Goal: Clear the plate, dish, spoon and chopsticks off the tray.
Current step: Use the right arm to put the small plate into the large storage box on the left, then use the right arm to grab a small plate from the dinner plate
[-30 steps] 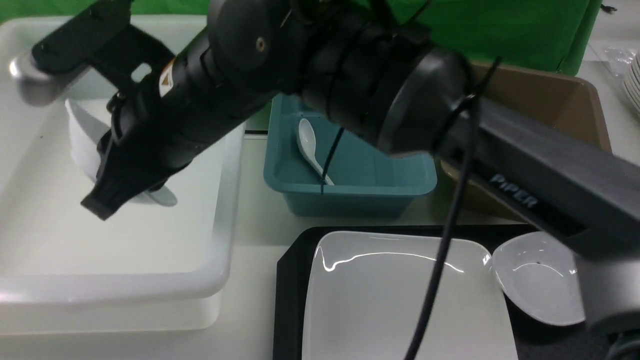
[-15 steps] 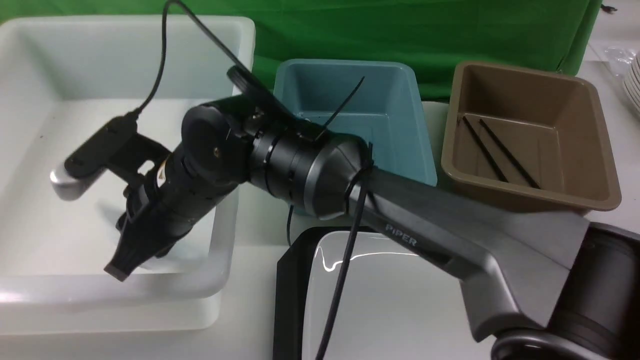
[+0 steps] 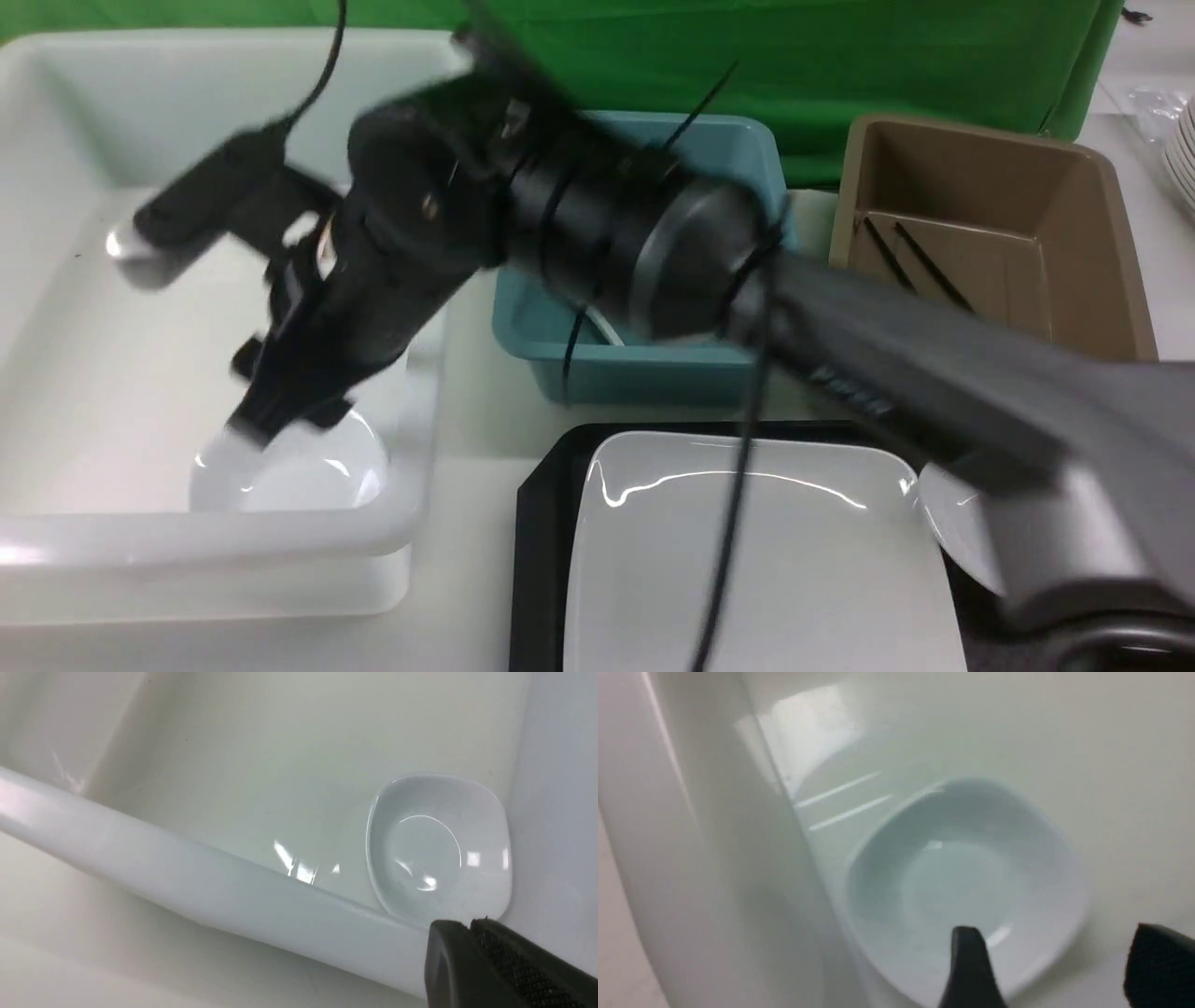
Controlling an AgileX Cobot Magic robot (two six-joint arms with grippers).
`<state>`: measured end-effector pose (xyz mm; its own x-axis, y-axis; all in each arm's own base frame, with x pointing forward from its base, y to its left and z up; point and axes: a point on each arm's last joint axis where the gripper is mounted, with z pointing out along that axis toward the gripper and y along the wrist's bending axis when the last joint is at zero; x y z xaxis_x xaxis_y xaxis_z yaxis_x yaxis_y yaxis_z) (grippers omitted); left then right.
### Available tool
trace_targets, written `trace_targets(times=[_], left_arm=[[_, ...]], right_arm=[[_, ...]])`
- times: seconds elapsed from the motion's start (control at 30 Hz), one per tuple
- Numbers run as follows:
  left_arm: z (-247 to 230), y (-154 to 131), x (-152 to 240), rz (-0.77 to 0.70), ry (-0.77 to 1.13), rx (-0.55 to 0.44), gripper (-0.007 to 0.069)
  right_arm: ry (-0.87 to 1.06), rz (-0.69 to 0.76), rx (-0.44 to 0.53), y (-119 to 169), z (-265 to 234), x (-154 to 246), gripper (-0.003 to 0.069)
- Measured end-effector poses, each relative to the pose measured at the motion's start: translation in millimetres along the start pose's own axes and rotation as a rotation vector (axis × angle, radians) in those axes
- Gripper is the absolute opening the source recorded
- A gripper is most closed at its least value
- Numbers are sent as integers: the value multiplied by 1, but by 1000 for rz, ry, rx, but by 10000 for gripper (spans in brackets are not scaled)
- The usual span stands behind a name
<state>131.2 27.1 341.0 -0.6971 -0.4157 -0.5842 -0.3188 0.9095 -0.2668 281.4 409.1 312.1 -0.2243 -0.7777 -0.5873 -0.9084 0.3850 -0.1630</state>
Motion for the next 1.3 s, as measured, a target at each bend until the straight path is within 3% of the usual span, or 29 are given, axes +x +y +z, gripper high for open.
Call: trace_targets(times=[0.03,0.07,0.1,0.17,0.33,0.37,0.43,0.5,0.67,0.83,0.93,1.0,1.3], left_arm=[[0,-2,1,25,5,9,18],[0,-2,1,30,6,10,18],[1,-5,2,65,11,25,18],[1,-12,4,136,26,61,18],[2,-22,8,217,46,113,18],[2,-25,9,245,52,129,18],[2,-27,10,260,55,136,18],[2,-29,11,275,57,147,18],[1,-29,11,274,57,150,18],[1,-30,11,269,57,158,18],[1,-30,11,268,57,160,18],[1,-30,11,268,57,160,18],[1,-30,11,268,57,160,18]], right_arm=[[40,-23,95,-9,-23,1,293],[46,-27,112,-11,-28,2,273],[75,-36,216,-23,-57,3,148],[137,-6,368,-44,-105,13,65],[84,113,446,-76,-183,39,36],[87,183,438,-86,-211,64,35],[106,226,431,-90,-223,83,35],[194,304,424,-95,-232,128,40],[431,423,390,-91,-201,226,131],[499,515,348,-77,-146,294,433],[530,527,314,-70,-123,313,547],[555,527,291,-68,-110,321,576],[652,514,223,-74,-61,339,574]])
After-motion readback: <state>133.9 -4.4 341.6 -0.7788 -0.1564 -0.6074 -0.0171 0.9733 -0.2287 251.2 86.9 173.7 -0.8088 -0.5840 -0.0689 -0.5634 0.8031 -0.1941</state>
